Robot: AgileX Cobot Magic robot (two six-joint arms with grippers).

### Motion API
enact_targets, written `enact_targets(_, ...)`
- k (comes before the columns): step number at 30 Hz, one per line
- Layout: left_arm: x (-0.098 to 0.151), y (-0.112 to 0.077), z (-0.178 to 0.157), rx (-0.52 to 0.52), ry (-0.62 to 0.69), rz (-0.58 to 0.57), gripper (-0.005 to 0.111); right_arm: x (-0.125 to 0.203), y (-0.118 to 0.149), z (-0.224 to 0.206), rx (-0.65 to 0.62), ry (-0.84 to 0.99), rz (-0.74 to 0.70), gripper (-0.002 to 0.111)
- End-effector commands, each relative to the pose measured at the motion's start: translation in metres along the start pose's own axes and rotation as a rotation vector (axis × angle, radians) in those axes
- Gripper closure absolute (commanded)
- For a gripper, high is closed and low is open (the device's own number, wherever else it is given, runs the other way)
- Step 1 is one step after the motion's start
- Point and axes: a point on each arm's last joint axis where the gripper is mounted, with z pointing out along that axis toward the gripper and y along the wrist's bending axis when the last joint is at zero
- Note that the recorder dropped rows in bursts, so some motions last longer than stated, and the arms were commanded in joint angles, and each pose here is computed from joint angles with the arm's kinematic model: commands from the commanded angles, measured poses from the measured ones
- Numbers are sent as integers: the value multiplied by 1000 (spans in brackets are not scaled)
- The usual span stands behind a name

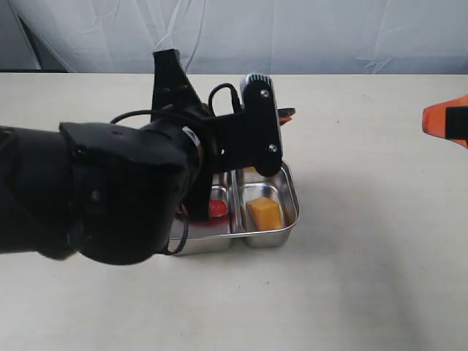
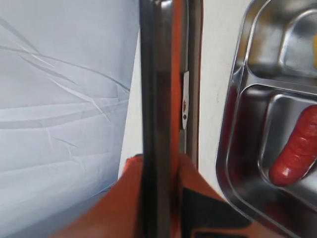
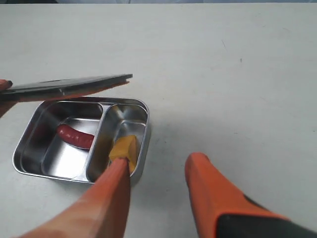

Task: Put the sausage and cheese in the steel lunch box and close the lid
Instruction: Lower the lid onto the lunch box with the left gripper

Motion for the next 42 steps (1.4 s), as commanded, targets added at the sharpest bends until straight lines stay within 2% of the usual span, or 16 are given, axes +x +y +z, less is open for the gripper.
enact_targets(1,-4,-12,2,-11,11,34,107,1,-1,-1,14,11,-13,69)
enact_targets(14,-10,-22,8,6,-19,56,107,2,-2,-1,17,23,-18,69)
enact_targets(23,-12,-39,22,24,15,113,107,2,-2,-1,17,23,-18,69)
enact_targets(28,-11,-42,22,43,27,97,107,3,-3,-1,35,29,-36,69)
enact_targets(31,-13,-40,18,-9,31,126,107,3,-3,-1,35,29,-36,69)
enact_targets(32,-14,-39,16,-46,25,140,107,3,-3,-1,35,29,-36,69)
enact_targets(33,-18,-35,11,-134,13,148,107,3,-4,-1,38,29,-39,69)
enact_targets(34,-21,-36,6,-154,1,160,107,3,-4,-1,38,32,-39,69)
enact_targets(38,-22,-49,-2,-94,17,132,107,5,-3,-1,37,49,-40,69)
enact_targets(42,-17,-53,0,-75,39,132,107,5,-3,-1,30,53,-34,69)
